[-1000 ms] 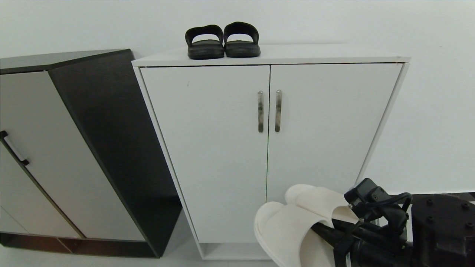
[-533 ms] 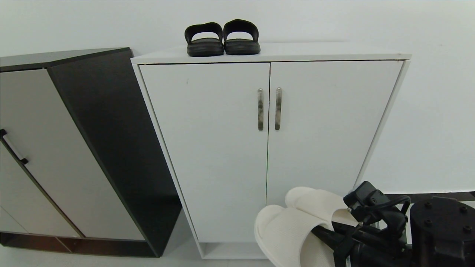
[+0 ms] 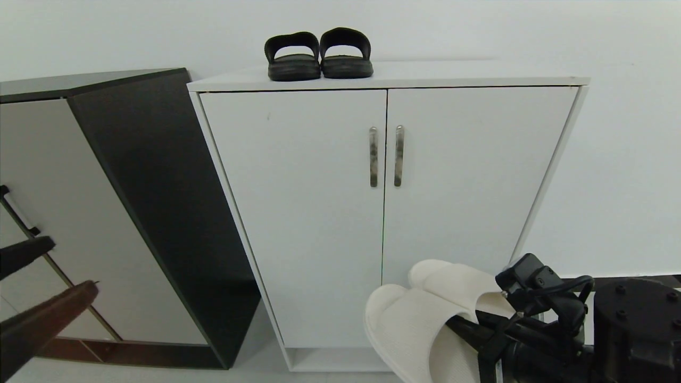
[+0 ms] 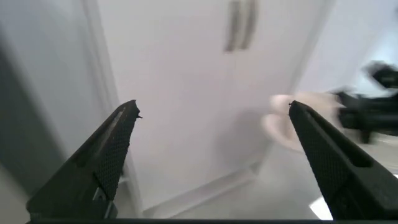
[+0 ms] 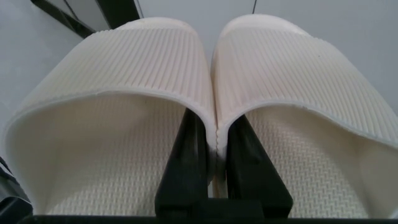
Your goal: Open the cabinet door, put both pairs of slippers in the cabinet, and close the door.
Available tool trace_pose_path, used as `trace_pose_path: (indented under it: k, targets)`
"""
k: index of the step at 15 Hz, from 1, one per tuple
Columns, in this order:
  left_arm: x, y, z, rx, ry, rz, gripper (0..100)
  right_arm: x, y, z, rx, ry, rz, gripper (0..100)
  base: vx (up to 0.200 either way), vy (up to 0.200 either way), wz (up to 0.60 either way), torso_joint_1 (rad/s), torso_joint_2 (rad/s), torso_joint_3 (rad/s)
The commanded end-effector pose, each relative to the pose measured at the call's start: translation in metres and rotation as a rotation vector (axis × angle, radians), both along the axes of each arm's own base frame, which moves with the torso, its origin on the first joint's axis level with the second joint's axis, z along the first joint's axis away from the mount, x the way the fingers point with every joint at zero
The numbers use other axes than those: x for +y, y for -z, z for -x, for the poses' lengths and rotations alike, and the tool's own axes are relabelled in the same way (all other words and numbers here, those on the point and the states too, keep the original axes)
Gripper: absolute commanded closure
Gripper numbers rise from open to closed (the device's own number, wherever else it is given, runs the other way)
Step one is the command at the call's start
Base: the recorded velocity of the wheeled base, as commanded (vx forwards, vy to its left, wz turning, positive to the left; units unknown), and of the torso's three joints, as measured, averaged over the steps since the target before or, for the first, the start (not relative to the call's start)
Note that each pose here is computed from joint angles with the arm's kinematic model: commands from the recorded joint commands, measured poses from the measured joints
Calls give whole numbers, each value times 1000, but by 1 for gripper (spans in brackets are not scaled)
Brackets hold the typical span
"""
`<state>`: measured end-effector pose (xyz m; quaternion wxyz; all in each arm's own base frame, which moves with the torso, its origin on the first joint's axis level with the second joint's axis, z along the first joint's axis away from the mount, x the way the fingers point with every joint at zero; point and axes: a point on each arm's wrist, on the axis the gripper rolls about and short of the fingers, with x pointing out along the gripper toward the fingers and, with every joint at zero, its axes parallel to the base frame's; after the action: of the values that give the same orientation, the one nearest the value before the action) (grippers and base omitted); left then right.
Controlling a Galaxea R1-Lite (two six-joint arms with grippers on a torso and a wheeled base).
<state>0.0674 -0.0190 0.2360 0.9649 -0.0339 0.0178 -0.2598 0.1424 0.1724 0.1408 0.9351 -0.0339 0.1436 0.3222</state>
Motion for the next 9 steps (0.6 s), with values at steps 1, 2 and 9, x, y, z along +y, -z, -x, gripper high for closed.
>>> trace_pose_path:
  k: [1,2,9]
  targets:
    - [-31,-13,-44,90,176,-24,0,0,2,0,6,-2,4,100,0,0,0,0,0,0]
    - [-44,-13,-57,100,204,-35,0,0,2,0,5,-2,3,100,0,0,0,0,0,0]
    - [-160,-18,-132,29,388,-17,0,-1,2,-2,9,8,3,100,0,0,0,0,0,0]
